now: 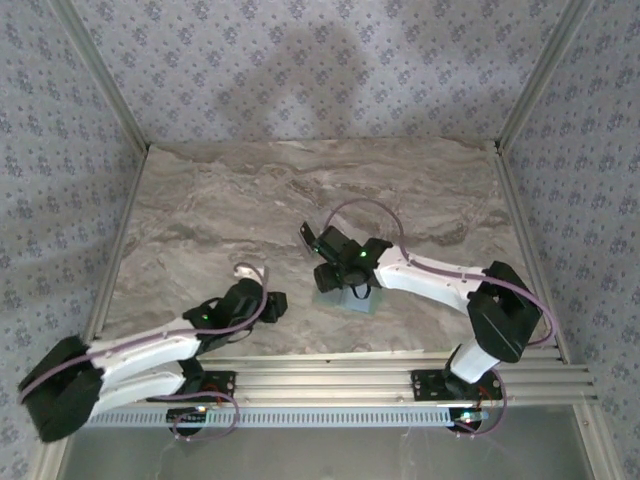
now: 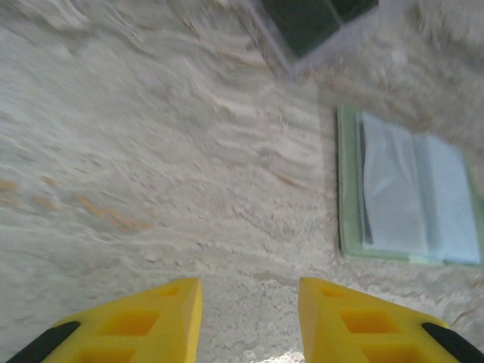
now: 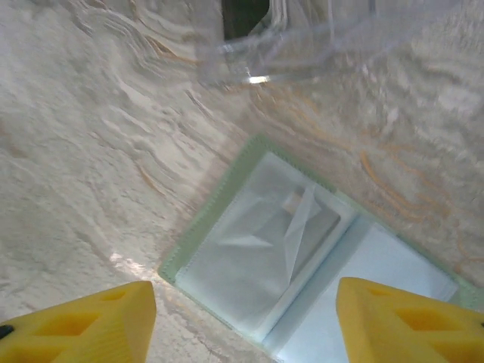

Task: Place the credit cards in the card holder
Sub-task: Flip over the card slot in the card holder, then pick up the credit card from the storage box.

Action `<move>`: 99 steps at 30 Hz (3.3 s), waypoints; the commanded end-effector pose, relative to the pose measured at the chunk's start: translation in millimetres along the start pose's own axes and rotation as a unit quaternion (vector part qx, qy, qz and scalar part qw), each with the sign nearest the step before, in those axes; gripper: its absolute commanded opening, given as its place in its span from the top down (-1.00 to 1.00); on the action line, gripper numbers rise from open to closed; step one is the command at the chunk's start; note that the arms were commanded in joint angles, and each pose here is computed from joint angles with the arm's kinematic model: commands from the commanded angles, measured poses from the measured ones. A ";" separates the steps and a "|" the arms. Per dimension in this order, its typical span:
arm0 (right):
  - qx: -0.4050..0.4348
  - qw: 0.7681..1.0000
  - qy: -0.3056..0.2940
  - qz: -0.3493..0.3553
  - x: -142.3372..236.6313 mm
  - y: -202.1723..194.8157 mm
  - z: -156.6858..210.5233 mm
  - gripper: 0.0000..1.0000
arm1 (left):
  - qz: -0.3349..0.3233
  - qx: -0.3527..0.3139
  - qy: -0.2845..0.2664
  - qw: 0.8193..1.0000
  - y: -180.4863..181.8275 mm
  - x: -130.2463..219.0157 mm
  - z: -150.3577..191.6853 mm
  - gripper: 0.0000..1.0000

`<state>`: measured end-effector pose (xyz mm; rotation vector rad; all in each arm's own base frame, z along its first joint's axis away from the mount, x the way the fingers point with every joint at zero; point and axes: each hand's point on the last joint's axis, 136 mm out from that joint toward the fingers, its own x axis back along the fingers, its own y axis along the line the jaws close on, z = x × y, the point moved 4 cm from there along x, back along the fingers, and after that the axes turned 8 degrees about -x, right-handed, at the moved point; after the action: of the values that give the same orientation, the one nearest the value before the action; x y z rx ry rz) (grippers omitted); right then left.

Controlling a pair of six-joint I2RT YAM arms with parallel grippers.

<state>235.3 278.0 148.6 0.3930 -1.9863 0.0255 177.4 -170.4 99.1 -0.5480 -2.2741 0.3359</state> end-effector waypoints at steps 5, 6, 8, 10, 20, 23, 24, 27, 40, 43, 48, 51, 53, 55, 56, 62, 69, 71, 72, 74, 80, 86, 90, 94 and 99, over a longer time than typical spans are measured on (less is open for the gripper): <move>0.029 0.999 -0.021 -0.041 20.8 25.8 -50.3 -0.47 | 0.000 0.011 0.008 1.000 6.5 13.3 -16.5 0.18; 0.028 0.998 -0.024 -0.049 19.9 27.6 -56.4 -0.47 | 0.000 0.014 0.008 1.000 6.6 11.7 -20.9 0.18; 0.029 0.997 -0.032 -0.062 18.0 30.8 -65.4 -0.47 | 0.001 0.024 0.014 1.000 7.2 6.4 -28.2 0.18; 0.025 0.996 -0.034 -0.074 14.4 30.5 -71.6 -0.47 | 0.010 0.039 0.021 0.999 8.0 -0.2 -34.8 0.19; 0.027 0.988 -0.061 -0.140 -6.9 19.9 -86.3 -0.47 | 0.032 0.082 0.020 0.996 11.9 -18.8 -70.2 0.21; 0.016 0.985 -0.062 -0.161 -11.1 12.5 -90.3 -0.41 | 0.038 0.097 0.025 0.994 18.5 -28.3 -73.0 0.22; 0.012 0.984 -0.063 -0.165 -12.6 10.2 -91.8 -0.38 | 0.043 0.102 0.026 0.993 19.5 -31.8 -73.6 0.22; 0.002 0.983 -0.064 -0.172 -15.4 5.9 -95.5 -0.28 | 0.050 0.111 0.027 0.992 23.9 -40.4 -75.4 0.25; 0.015 0.990 -0.043 -0.134 -48.5 -0.4 -97.5 0.01 | 0.095 0.122 0.034 0.987 15.3 -92.9 -104.7 0.32; 0.003 0.991 -0.047 -0.126 -59.1 -4.2 -102.1 0.03 | 0.098 0.135 0.038 0.985 13.9 -103.9 -110.7 0.33; 0.010 0.992 -0.031 -0.119 -78.6 1.3 -108.3 0.02 | 0.053 0.162 0.035 0.985 33.1 -114.1 -101.0 0.35; 0.022 0.995 -0.025 -0.097 -89.6 4.6 -112.7 0.02 | 0.041 0.173 0.025 0.984 43.7 -119.6 -100.1 0.34; 0.024 0.996 -0.026 -0.087 -94.0 3.6 -114.1 0.02 | 0.052 0.177 0.020 0.983 45.2 -122.8 -101.7 0.35; 0.024 0.996 -0.024 -0.081 -97.8 2.5 -112.8 0.02 | 0.068 0.179 0.012 0.981 43.2 -124.0 -100.9 0.34; 0.023 0.996 -0.023 -0.077 -98.9 1.1 -112.0 0.02 | 0.077 0.179 0.013 0.981 40.9 -124.7 -101.0 0.34; 0.026 0.997 -0.003 -0.070 -109.0 3.3 -102.6 0.02 | 0.063 0.180 0.011 0.982 47.4 -131.1 -97.1 0.34; 0.027 0.994 0.004 -0.106 -101.6 14.4 -99.3 0.02 | 0.085 0.174 0.018 0.981 41.0 -147.7 -94.1 0.34; 0.027 0.993 0.006 -0.116 -99.2 17.0 -98.1 0.04 | 0.092 0.172 0.022 0.981 37.8 -154.8 -91.2 0.34; 0.027 0.993 0.004 -0.119 -97.7 17.2 -97.7 0.05 | 0.095 0.172 0.026 0.980 35.7 -158.6 -89.5 0.34; 0.026 0.992 0.002 -0.122 -94.9 17.3 -96.8 0.07 | 0.099 0.170 0.031 0.980 32.2 -164.6 -88.0 0.35; 0.029 0.990 -0.002 -0.141 -86.4 21.5 -96.0 0.15 | 0.089 0.159 0.046 0.982 24.3 -175.4 -82.4 0.35; 0.036 0.990 -0.007 -0.135 -82.4 23.0 -95.8 0.22 | 0.077 0.160 0.053 0.983 27.0 -179.8 -77.5 0.36; 0.050 0.993 -0.019 -0.108 -79.2 22.7 -96.5 0.18 | 0.078 0.157 0.054 0.983 25.2 -179.8 -76.9 0.35; 0.062 0.996 -0.027 -0.052 -82.4 20.9 -96.9 0.13 | 0.073 0.153 0.057 0.984 24.4 -181.5 -75.6 0.36; 0.090 0.995 -0.042 0.004 -82.6 22.8 -96.1 0.13 | 0.067 0.153 0.059 0.984 25.1 -182.7 -74.1 0.37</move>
<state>350.1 325.9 103.2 0.4811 -2.0291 0.1184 369.6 -224.6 60.2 -0.5954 -2.1301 0.7663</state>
